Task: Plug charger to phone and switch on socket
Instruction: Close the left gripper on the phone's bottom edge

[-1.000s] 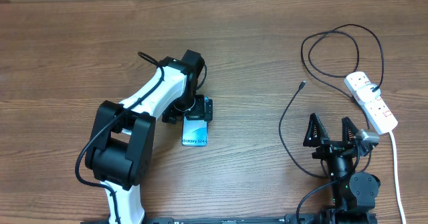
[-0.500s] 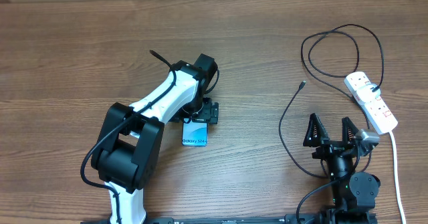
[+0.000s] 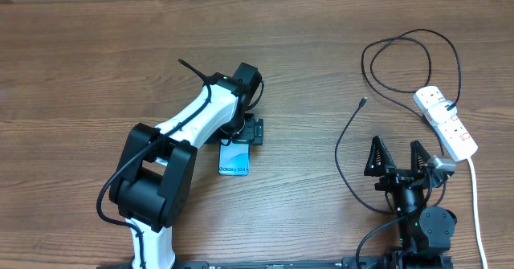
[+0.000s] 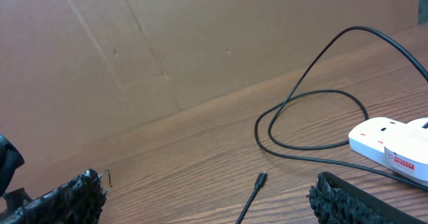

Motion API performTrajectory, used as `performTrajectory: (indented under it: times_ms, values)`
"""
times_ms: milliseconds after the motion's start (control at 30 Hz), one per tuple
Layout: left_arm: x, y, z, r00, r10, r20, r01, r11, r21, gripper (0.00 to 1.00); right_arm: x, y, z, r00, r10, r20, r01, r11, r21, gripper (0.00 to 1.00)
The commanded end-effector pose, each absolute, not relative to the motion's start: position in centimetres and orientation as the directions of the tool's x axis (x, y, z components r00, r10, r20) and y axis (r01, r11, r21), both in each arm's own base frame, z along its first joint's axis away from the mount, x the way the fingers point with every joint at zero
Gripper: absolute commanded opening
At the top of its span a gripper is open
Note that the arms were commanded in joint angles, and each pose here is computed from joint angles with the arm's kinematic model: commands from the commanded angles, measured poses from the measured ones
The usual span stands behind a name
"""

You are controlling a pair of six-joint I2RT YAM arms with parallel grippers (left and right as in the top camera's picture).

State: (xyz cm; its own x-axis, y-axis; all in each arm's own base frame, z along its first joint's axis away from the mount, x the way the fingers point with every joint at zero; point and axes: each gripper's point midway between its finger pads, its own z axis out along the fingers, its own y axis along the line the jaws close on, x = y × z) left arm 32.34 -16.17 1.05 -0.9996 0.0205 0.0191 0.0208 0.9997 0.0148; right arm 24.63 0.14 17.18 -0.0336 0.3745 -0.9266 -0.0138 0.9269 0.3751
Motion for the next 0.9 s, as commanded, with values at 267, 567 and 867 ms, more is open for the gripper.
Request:
performTrajectory:
  times_ms: [267,567,867]
  values:
    - [32.1,-15.8,0.0,-1.0,0.001,0.023,0.002,0.999,0.043,1.0,24.7,0.0,17.0,-0.027,0.368,-0.929,-0.007,0.93,0.368,1.0]
    - [31.1,-15.2,-1.8,-1.0,0.001,0.03,0.003,0.999,0.048,1.0,24.7,0.0,17.0,-0.027,0.368,-0.929,-0.007,0.93,0.368,1.0]
    - [30.3,-14.8,-2.3,-0.998,0.013,0.056,0.017,0.998,0.061,1.0,24.7,0.0,17.0,-0.027,0.368,-0.929,-0.007,0.93,0.368,1.0]
